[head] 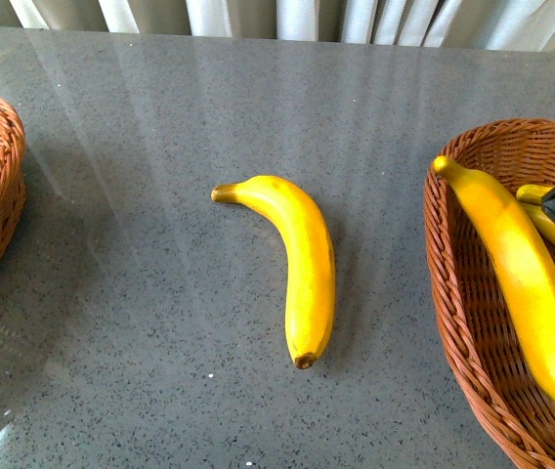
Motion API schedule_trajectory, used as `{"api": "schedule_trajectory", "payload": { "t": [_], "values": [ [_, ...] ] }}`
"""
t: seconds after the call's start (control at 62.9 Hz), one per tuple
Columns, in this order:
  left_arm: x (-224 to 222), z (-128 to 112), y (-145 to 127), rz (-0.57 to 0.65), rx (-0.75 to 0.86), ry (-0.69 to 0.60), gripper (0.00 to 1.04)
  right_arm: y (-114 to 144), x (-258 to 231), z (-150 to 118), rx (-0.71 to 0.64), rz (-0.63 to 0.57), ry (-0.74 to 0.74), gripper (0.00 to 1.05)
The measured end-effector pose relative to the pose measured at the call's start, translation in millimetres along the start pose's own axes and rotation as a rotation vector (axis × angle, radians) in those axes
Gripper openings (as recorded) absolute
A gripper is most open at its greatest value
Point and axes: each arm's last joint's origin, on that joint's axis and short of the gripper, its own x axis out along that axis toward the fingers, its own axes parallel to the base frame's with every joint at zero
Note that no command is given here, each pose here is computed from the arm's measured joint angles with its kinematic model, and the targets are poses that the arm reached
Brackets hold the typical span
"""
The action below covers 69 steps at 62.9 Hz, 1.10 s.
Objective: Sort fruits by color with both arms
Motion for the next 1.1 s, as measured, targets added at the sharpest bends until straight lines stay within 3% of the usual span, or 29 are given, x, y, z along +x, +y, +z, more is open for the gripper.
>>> {"api": "schedule_trajectory", "payload": {
  "t": [0.27, 0.477, 1.096],
  "values": [
    [0, 0, 0, 0.0, 0.0, 0.0, 0.96, 67, -6, 29, -0.256, 0.249, -0.103, 0.96],
    [0, 0, 0, 0.0, 0.0, 0.0, 0.96, 109, 18, 33, -0.422, 0.365, -0.054, 0.96],
    [0, 0, 0, 0.0, 0.0, 0.0, 0.96, 149, 83, 33, -0.505, 0.454, 0.105, 0.96]
  ]
}}
